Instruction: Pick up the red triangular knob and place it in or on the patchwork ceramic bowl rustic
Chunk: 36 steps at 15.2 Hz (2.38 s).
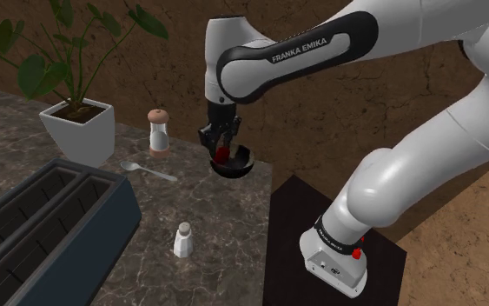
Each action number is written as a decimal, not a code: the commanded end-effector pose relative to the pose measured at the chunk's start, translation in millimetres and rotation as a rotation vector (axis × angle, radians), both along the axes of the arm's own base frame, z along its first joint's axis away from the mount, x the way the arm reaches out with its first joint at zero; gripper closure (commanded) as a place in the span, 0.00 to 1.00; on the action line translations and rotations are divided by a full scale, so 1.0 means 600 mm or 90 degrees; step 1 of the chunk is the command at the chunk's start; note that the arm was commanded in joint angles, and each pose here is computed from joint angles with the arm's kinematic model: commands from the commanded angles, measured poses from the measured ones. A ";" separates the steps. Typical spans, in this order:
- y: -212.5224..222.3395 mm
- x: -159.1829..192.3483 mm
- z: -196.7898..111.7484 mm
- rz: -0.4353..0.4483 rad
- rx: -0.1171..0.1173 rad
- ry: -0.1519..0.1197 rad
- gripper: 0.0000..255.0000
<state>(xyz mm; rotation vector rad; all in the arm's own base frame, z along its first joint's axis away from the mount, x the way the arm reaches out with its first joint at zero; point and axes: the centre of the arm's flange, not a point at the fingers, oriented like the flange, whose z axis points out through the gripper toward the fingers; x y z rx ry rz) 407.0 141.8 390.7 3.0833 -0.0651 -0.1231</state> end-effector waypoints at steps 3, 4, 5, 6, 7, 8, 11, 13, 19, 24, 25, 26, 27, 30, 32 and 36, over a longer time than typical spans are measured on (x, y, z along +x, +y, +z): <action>-0.084 0.028 -0.002 0.001 0.000 0.000 1.00; -0.105 0.037 -0.003 0.001 0.000 0.000 1.00; -0.125 0.045 -0.003 0.001 0.000 0.000 1.00; -0.145 0.054 -0.004 0.001 0.000 0.000 1.00; -0.166 0.062 -0.004 0.001 0.000 0.000 1.00; -0.190 0.072 -0.004 0.001 0.000 0.000 1.00; -0.190 0.072 -0.031 0.001 0.000 0.000 1.00; -0.190 0.072 -0.048 0.001 0.000 0.000 1.00; -0.190 0.072 -0.101 0.001 0.000 0.000 1.00; -0.190 0.072 -0.114 0.001 0.000 0.000 1.00; -0.190 0.072 -0.114 0.001 0.000 0.000 1.00; -0.190 0.072 -0.114 0.001 0.000 0.000 1.00; -0.190 0.072 -0.114 0.001 0.000 0.000 1.00; -0.190 0.072 -0.114 0.001 0.000 0.000 0.00; -0.190 0.072 -0.114 0.001 0.000 0.000 0.00; -0.188 0.075 -0.071 0.001 0.000 0.000 0.00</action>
